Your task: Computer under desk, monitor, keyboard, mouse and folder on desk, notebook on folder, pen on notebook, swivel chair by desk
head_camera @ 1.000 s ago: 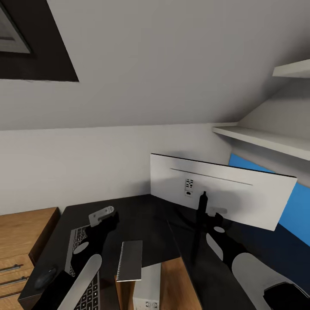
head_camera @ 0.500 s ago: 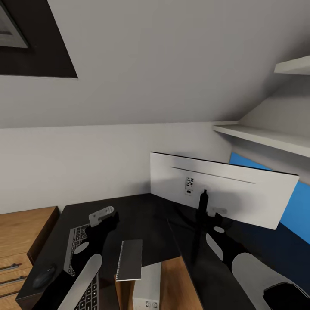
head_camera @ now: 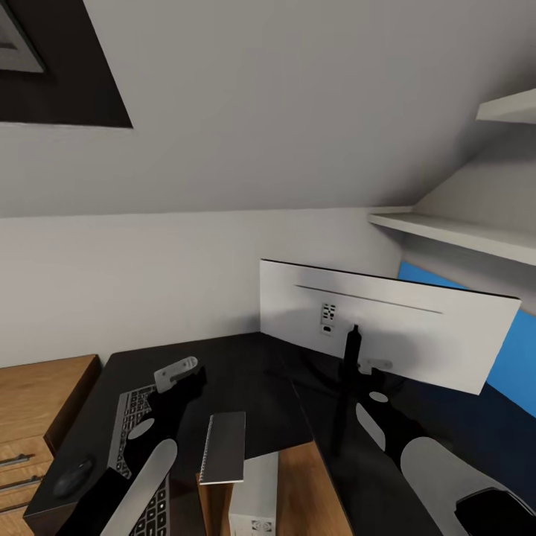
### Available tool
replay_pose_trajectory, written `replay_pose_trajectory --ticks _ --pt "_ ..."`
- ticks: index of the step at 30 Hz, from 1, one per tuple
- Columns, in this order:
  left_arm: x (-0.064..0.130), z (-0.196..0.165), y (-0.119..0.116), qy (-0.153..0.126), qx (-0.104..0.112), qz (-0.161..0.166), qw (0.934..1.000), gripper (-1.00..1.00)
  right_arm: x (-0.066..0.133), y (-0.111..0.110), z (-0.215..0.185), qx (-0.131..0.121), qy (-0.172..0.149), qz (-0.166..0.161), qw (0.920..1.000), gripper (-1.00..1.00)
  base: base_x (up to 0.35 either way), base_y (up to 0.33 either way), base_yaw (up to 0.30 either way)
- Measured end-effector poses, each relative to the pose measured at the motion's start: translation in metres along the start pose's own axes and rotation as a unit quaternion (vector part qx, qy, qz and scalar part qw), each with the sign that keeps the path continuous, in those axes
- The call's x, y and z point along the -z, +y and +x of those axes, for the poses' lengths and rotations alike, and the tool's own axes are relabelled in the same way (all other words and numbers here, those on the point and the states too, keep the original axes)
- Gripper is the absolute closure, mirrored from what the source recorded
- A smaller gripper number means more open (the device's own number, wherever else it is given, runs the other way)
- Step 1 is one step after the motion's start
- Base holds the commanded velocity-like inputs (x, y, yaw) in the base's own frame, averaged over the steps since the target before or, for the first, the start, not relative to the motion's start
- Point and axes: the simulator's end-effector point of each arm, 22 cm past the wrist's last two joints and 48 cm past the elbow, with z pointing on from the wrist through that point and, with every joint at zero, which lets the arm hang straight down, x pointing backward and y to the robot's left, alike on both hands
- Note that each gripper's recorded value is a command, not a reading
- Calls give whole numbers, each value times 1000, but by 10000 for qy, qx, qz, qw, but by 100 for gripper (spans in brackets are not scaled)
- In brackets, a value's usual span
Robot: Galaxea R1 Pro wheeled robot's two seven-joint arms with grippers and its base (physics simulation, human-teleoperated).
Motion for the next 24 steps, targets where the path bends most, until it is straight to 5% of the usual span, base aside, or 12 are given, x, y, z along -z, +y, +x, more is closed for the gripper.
replay_pose_trajectory --ticks 24 --pt "-11 19 6 -10 -5 11 10000 -100 -11 1 20 8 -14 -2 10000 -100 0 0 0"
